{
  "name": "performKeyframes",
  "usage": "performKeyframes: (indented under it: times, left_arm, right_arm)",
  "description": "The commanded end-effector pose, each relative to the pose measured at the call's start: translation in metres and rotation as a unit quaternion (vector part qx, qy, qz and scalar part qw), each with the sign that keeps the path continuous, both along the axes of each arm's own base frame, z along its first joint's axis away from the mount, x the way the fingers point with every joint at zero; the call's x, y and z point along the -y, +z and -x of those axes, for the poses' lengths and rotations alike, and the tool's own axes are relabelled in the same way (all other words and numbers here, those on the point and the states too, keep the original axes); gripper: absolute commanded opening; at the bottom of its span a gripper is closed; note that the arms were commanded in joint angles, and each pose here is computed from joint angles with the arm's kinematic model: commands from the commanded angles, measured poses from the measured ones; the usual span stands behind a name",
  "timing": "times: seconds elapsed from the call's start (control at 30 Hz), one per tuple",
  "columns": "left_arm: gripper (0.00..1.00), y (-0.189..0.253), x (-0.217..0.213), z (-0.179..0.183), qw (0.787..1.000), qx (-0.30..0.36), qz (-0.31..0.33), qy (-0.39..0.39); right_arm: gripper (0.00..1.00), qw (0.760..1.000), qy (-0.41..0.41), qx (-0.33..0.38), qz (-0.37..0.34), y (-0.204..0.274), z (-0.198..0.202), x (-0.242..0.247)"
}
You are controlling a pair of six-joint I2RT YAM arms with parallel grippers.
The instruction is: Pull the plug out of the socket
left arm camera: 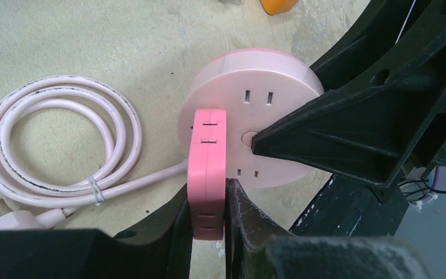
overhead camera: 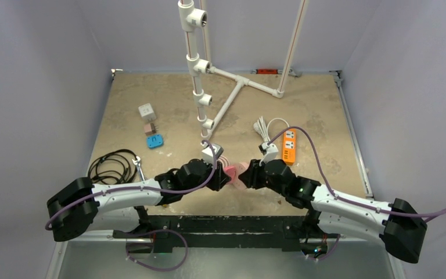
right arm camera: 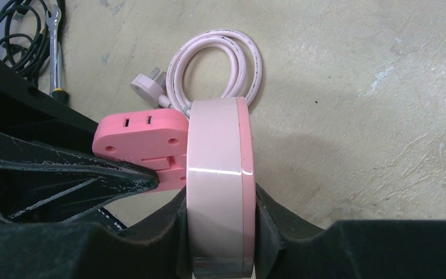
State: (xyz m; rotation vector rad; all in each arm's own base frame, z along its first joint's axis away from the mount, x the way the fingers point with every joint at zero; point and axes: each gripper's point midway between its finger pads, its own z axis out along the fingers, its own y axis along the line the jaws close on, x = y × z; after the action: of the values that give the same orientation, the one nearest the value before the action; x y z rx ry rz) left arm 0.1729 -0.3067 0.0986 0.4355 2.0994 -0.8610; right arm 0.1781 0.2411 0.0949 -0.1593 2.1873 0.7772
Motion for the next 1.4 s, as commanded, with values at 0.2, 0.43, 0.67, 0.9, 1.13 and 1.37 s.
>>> performKeyframes:
  times: [0.2, 0.43, 0.67, 0.9, 1.13, 1.37]
  left_arm:
    - [0.00, -0.014, -0.029, -0.023, 0.998, 0.003, -0.039, 0.046]
    - [0.00, 0.007, -0.008, -0.008, 0.999, 0.017, 0.006, -0.027]
    - [0.00, 0.029, 0.007, 0.004, 0.996, 0.018, 0.036, -0.077]
    - [0.00, 0.036, 0.011, 0.008, 0.994, 0.014, 0.059, -0.086]
    - [0.00, 0.034, 0.019, 0.013, 0.992, 0.000, 0.083, -0.095]
    - [0.00, 0.021, -0.002, -0.006, 0.999, 0.011, 0.027, -0.030]
  right_arm:
    - [0.00, 0.998, -0.038, 0.027, 0.038, 0.006, -0.013, 0.020]
    - [0.00, 0.998, -0.037, 0.019, 0.040, 0.001, -0.012, 0.019]
    - [0.00, 0.998, -0.047, 0.007, 0.047, -0.005, -0.014, 0.018]
    - [0.00, 0.997, -0.064, -0.001, 0.045, -0.007, -0.017, 0.019]
    - [0.00, 0.997, -0.064, -0.005, 0.046, -0.009, -0.017, 0.017]
    - [0.00, 0.996, -0.068, -0.003, 0.049, -0.006, -0.018, 0.020]
